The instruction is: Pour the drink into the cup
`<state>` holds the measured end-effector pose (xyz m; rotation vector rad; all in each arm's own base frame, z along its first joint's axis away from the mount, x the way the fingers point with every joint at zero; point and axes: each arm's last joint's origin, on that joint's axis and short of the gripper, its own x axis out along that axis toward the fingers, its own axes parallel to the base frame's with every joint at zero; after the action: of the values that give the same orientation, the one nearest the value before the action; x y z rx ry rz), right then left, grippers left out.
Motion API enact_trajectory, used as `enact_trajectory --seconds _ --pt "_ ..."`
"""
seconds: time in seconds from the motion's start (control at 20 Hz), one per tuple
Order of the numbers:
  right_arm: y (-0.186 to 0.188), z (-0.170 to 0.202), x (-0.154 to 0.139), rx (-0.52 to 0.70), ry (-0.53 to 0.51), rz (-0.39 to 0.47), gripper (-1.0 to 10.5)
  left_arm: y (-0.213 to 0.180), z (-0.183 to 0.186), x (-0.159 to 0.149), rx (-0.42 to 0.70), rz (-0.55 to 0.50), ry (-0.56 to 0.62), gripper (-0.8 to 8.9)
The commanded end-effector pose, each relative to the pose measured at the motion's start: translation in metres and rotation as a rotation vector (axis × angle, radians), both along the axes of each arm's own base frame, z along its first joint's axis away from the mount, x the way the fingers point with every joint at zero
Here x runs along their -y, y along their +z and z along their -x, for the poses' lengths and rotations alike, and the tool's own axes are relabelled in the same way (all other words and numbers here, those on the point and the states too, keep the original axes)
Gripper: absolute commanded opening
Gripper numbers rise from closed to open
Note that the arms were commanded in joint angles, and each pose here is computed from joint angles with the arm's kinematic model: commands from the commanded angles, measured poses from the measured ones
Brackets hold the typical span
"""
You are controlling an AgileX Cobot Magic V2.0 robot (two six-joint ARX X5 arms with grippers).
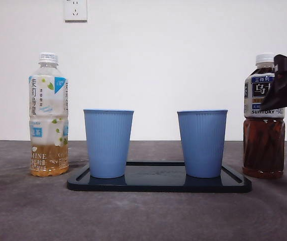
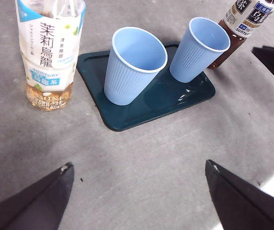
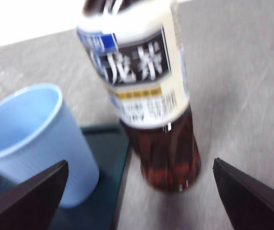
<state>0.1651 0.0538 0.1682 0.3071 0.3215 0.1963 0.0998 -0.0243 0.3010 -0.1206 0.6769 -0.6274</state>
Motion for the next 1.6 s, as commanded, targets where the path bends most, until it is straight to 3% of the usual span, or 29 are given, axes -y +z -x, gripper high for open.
enact_trajectory --seconds 0.05,0.75,1.15,1.6 --pt "-0.008 -0.007 -0.003 0.017 0.012 0.044 4.8 0.007 0.0 0.001 0.034 -0.007 -0.021 4.42" --pt "-0.045 -0.042 -0.003 0.094 -0.054 0.076 4.8 0.007 0.0 0.002 0.034 -0.007 -0.027 4.42" --pt "-0.047 -0.065 -0.009 0.119 -0.052 0.099 4.8 0.007 0.0 0.002 0.033 -0.007 -0.027 4.42" --pt "-0.042 -0.072 -0.01 0.146 -0.052 0.113 2.4 0.007 0.0 0.002 0.035 -0.009 -0.029 4.42"
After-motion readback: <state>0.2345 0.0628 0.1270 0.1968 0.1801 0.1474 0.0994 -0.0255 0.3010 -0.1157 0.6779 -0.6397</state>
